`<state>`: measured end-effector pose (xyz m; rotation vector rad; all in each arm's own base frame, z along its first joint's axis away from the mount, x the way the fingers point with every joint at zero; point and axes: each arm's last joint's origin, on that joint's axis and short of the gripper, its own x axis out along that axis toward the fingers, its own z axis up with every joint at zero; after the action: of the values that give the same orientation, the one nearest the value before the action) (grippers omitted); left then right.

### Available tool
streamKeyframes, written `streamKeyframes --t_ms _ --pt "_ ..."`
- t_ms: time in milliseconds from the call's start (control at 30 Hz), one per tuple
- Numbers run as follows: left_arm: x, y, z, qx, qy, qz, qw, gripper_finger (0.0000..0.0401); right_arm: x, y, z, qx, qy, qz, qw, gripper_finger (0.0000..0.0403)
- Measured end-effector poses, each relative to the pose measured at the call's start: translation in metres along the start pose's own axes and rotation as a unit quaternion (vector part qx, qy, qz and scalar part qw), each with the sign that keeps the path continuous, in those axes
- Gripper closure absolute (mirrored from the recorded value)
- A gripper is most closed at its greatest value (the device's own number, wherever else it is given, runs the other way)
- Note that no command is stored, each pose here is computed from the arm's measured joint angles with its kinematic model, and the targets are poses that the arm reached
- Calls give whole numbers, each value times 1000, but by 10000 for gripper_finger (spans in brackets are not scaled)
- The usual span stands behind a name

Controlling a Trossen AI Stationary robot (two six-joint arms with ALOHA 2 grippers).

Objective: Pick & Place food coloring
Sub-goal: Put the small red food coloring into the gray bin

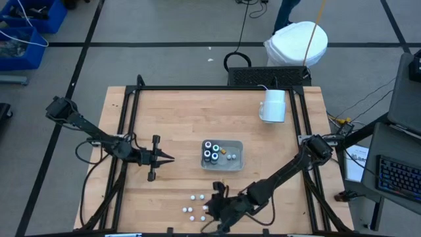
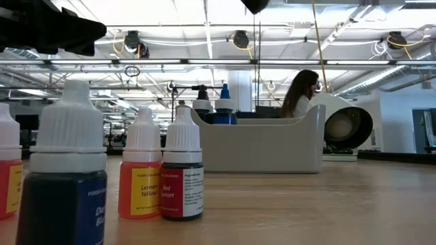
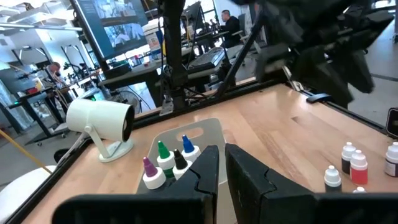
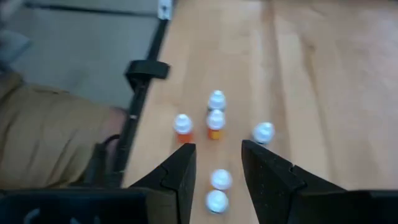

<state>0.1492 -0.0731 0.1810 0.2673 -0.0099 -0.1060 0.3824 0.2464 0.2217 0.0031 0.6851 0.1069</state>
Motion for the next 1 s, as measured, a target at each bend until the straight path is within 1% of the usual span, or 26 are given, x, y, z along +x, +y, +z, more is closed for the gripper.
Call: streamKeyframes --t_ms 67,133,233,333,433,533,667,900,1000 --pt "0 0 0 -7 1 0 1000 366 -4 -4 10 10 21 9 1000 284" --pt "0 0 0 -14 2 0 1000 366 -4 -9 14 19 23 15 999 284" --pt "0 0 0 -21 2 -1 1000 366 8 -14 9 27 39 15 999 284" --pt "0 0 -1 -21 3 -1 1000 366 23 -16 0 59 71 39 995 284" --pt "0 0 -2 -17 7 -2 1000 366 24 -15 -2 76 69 32 994 284" --pt "0 -1 -4 -12 18 -4 1000 366 22 -6 -4 74 51 11 996 284" --pt "0 -1 -4 -11 19 -4 1000 366 26 6 -11 69 44 17 996 284" --pt "0 -1 -4 -11 19 -5 1000 366 25 11 -15 55 32 -13 998 284" --pt "0 -1 -5 -10 23 -6 1000 366 25 12 -17 44 33 -13 998 284"
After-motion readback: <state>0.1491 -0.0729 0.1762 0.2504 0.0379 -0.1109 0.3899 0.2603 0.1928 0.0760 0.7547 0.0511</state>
